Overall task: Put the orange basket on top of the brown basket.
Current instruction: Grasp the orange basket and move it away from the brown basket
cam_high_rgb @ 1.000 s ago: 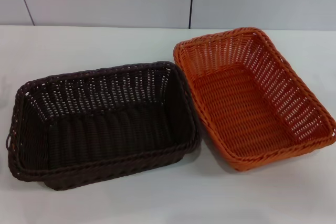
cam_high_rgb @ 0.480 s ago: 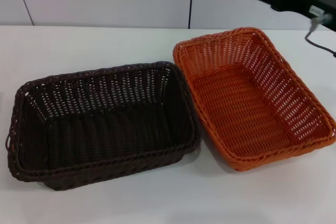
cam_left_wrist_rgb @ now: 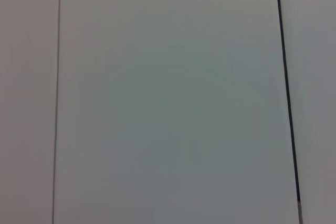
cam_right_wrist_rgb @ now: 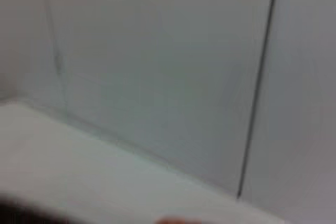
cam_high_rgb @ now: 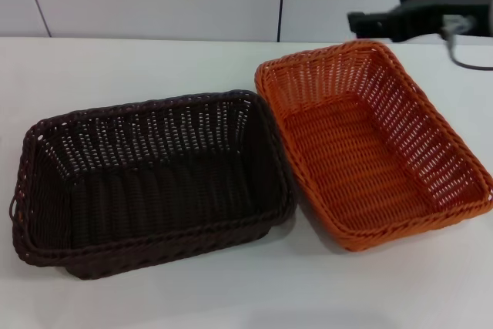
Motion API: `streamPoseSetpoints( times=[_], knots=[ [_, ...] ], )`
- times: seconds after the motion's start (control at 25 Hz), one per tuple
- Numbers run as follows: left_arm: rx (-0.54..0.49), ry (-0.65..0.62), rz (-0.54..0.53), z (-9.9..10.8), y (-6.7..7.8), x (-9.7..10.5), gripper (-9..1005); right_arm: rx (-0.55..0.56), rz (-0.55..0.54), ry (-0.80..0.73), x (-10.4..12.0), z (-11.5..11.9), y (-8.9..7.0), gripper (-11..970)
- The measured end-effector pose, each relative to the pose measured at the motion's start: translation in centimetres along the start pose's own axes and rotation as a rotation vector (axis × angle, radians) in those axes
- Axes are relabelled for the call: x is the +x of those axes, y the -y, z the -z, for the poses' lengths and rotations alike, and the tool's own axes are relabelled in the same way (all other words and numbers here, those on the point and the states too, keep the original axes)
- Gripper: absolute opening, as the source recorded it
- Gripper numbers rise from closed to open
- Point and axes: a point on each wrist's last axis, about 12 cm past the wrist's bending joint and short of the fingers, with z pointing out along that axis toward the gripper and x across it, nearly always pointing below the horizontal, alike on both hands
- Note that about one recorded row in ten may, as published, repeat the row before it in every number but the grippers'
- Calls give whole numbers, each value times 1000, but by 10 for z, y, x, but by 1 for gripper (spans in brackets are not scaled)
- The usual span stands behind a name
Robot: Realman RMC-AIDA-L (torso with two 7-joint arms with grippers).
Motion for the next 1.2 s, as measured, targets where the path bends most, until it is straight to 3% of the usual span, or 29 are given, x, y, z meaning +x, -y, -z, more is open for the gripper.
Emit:
streamPoseSetpoints(
  times=[0.2, 0.36, 0.64, 0.84, 1.2],
  knots=[
    [-2, -22, -1, 2, -2, 4, 791, -118, 128, -144, 4, 19, 0, 826],
    [-6, -39, 6, 3, -3, 7, 791, -217, 190, -328, 25, 28, -11, 821],
    [-14, -55, 9, 2, -4, 9, 791, -263, 248, -480, 47, 32, -22, 813],
    [-17, -77, 12, 2, -4, 11, 791, -234, 300, -572, 60, 25, -25, 807],
    [-17, -86, 13, 0, -4, 12, 791, -279, 368, -642, 69, -3, -34, 796]
  ],
)
